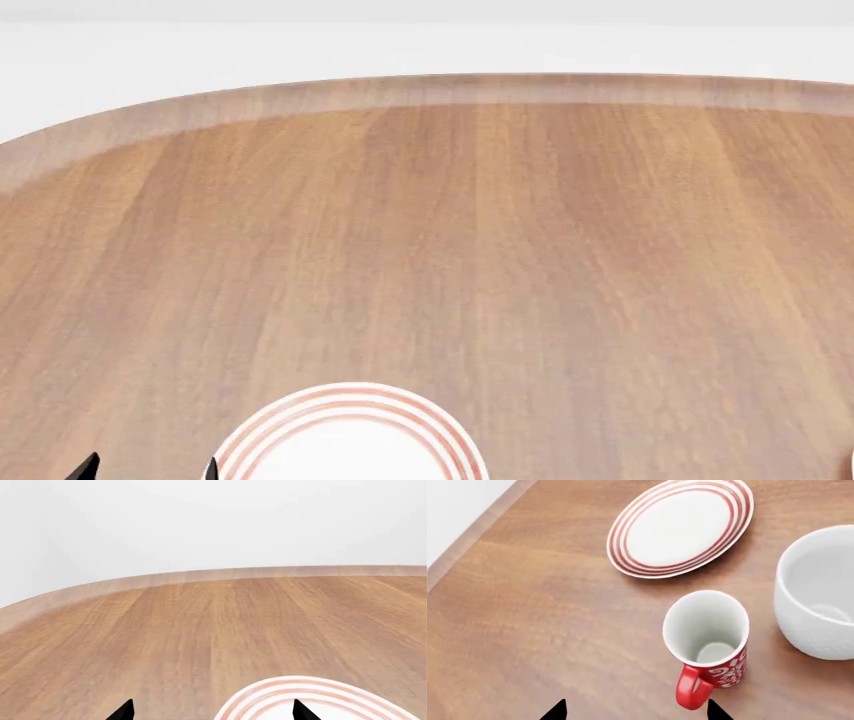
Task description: Put the red mug on the left plate.
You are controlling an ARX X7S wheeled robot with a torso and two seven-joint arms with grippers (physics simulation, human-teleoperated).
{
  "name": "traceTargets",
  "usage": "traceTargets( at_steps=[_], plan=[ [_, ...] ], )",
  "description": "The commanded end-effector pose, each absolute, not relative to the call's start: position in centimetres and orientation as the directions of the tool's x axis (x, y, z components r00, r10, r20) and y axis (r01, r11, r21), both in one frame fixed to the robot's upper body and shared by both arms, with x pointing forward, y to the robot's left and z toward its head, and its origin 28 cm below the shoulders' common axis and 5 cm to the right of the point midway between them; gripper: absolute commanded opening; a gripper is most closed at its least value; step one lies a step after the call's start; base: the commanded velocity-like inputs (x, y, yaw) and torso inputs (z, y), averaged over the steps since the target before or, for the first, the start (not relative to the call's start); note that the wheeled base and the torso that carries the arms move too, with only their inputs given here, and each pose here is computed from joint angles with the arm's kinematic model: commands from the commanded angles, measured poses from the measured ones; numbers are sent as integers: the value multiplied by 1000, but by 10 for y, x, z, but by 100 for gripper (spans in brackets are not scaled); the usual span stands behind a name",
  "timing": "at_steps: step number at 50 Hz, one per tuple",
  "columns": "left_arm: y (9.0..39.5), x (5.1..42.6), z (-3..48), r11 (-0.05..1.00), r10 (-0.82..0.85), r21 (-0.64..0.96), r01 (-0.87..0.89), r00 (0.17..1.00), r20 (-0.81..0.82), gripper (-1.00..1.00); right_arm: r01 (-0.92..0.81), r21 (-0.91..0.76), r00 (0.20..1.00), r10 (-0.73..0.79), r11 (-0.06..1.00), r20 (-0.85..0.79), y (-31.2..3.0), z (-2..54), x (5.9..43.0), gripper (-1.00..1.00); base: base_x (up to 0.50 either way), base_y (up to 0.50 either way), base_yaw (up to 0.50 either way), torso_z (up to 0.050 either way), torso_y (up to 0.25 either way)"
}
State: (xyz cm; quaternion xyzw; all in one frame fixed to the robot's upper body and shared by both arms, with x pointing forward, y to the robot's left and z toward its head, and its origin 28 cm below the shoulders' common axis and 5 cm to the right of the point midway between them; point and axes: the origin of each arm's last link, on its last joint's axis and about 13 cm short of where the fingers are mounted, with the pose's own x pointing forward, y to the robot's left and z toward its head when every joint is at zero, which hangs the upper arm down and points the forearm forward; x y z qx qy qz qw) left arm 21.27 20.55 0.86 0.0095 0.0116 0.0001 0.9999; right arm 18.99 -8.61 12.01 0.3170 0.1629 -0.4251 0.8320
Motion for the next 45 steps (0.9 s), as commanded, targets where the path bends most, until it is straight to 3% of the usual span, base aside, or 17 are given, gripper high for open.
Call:
traceTargets(
  at_steps=[1, 45],
  plan=[
    [206, 213, 9, 1000, 1, 19, 0, 1000, -23, 100, 808, 403, 589, -591, 429, -551, -86, 112, 194, 100, 0, 0, 0, 0, 0],
    [205, 212, 9, 1000, 2, 19, -2, 1000, -24, 100, 873, 311, 487, -649, 375, -585, -94, 78, 229, 100, 0, 0, 0, 0, 0]
  ],
)
